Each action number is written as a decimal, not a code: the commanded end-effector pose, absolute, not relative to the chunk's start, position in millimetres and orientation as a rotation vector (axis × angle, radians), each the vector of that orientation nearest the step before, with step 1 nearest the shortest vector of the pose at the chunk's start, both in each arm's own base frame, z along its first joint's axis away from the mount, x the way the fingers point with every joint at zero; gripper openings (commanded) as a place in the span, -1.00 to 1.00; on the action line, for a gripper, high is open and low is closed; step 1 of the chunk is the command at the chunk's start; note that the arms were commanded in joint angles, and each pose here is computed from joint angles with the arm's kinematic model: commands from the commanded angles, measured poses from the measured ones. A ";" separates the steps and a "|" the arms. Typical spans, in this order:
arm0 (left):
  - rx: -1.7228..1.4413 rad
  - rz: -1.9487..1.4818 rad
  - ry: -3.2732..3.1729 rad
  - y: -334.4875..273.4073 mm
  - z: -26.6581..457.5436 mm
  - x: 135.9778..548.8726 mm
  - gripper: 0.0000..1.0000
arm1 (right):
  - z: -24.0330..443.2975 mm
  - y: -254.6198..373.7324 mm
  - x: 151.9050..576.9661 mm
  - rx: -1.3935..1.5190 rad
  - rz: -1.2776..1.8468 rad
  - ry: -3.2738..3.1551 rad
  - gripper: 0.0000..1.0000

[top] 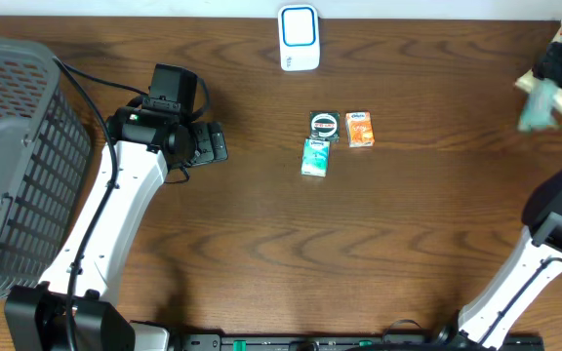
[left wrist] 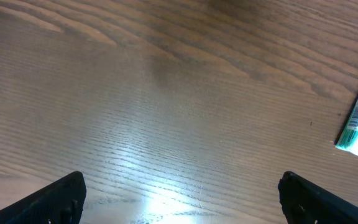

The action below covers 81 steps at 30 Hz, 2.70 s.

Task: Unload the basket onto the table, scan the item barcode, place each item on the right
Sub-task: 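Carry the wipes pack to the right edge and release it, then reach the right gripper down and grasp the orange Kleenex pack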

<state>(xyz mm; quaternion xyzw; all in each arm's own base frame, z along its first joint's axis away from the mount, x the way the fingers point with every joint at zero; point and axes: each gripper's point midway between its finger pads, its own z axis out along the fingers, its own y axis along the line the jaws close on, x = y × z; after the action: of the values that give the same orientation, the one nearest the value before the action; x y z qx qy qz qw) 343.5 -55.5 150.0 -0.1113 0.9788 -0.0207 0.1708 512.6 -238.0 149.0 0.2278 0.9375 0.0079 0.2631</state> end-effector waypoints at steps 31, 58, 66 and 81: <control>-0.317 -0.038 2.778 -51.6 150.8 344.1 0.95 | 94.6 80.0 466.8 -0.121 0.587 2.992 0.47; -0.317 -0.038 2.778 -51.6 150.8 344.1 0.96 | 55.9 127.8 455.5 -0.257 0.609 3.004 -0.10; -0.317 -0.038 2.778 -51.6 150.8 344.1 0.95 | 47.6 140.6 450.4 -0.395 0.402 3.020 -0.19; -0.317 -0.038 2.778 -51.6 150.8 344.1 0.95 | -2.3 117.8 435.3 -0.292 0.015 3.087 -0.50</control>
<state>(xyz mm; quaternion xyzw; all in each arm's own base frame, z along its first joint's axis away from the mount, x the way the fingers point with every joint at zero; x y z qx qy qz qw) 343.5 -55.5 150.0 -0.1113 0.9788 -0.0207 0.1708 446.8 126.2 14.8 -0.1036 0.9936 0.0231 0.0398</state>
